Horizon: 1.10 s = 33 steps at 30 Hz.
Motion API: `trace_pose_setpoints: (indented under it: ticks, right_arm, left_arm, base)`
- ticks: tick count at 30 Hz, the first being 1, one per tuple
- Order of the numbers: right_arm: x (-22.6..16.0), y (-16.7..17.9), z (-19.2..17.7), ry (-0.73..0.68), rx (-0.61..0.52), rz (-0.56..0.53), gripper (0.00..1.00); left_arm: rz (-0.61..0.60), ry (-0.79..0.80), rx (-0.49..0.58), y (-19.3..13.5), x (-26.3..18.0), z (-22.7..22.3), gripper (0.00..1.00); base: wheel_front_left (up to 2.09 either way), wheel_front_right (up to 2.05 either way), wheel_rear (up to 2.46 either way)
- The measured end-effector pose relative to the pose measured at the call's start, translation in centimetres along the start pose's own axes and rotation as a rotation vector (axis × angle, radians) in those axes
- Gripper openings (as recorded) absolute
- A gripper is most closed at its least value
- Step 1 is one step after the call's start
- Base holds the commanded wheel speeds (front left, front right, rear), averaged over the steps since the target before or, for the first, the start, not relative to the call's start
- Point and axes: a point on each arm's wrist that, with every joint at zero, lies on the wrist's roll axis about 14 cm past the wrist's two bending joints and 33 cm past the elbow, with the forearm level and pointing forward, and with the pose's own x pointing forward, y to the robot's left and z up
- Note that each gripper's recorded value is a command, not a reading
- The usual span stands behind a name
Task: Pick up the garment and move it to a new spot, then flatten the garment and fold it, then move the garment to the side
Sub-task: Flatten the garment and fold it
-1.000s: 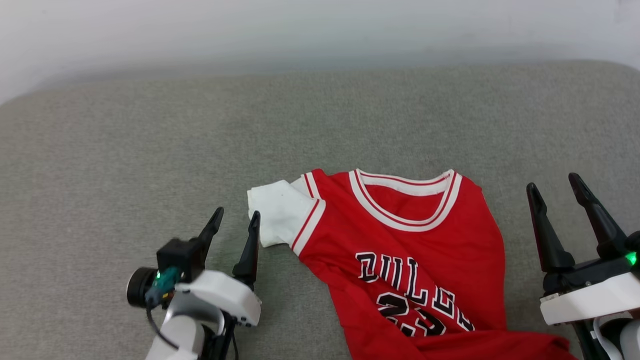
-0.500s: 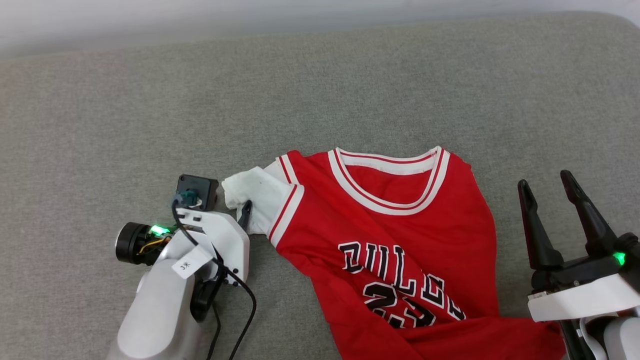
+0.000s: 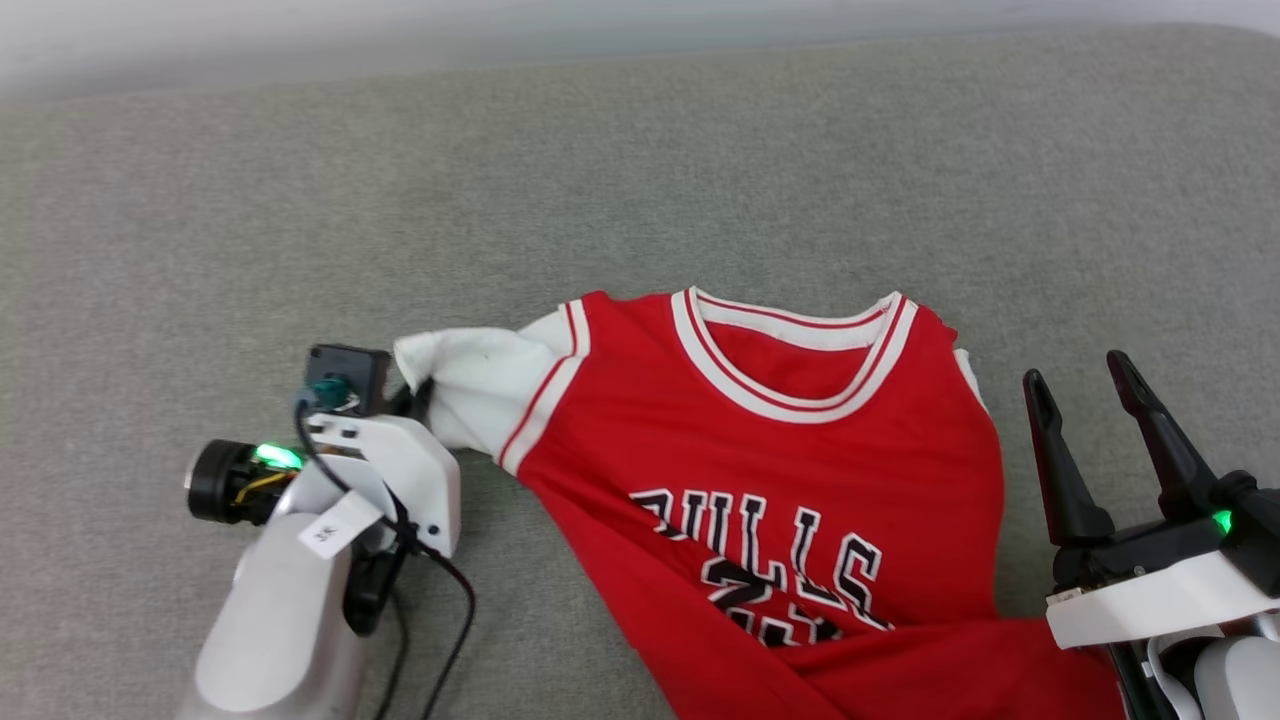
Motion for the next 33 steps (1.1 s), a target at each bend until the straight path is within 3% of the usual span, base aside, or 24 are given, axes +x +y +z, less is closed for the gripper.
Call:
trace_pose_setpoints:
  ticks: [8, 12, 18, 19, 20, 22, 25, 33]
  right_arm:
    - [0.5, 1.4, 0.2, 0.003, 0.005, 0.044, 1.0]
    - [0.7, 1.8, 0.0, 0.02, 0.01, 0.056, 1.0]
    - [1.2, 2.4, -0.6, 0.045, 0.014, 0.066, 1.0]
    - [1.2, 2.5, -0.7, 0.048, 0.014, 0.068, 1.0]
    - [1.3, 2.6, -0.7, 0.05, 0.015, 0.068, 1.0]
    - [1.3, 2.9, -0.7, 0.05, 0.021, 0.071, 1.0]
    - [1.2, 3.1, -0.6, 0.053, 0.021, 0.074, 1.0]
    - [1.3, 3.3, 0.2, 0.054, 0.002, 0.087, 1.0]
  left_arm:
    - [0.177, -0.232, -0.053, 6.2, -3.6, 4.5, 0.0]
    - [0.226, -0.193, -0.075, 8.1, -5.5, 2.3, 0.0]
    - [0.235, -0.097, -0.143, 8.0, -7.5, -1.9, 0.0]
    - [0.233, -0.075, -0.148, 7.9, -7.7, -2.8, 0.45]
    - [0.234, -0.045, -0.155, 7.7, -7.9, -3.7, 1.0]
    - [0.235, 0.027, -0.151, 7.5, -8.5, -5.9, 1.0]
    - [0.27, -0.001, -0.143, 8.3, -9.3, -5.6, 1.0]
    - [0.305, -0.345, -0.11, 9.0, -11.7, 1.1, 1.0]
  base:
    - [0.0, 0.0, 0.0]
    - [0.0, 0.0, 0.0]
    - [0.0, 0.0, 0.0]
    - [0.0, 0.0, 0.0]
    - [0.0, 0.0, 0.0]
    - [0.0, 0.0, 0.0]
    - [0.0, 0.0, 0.0]
    - [0.0, 0.0, 0.0]
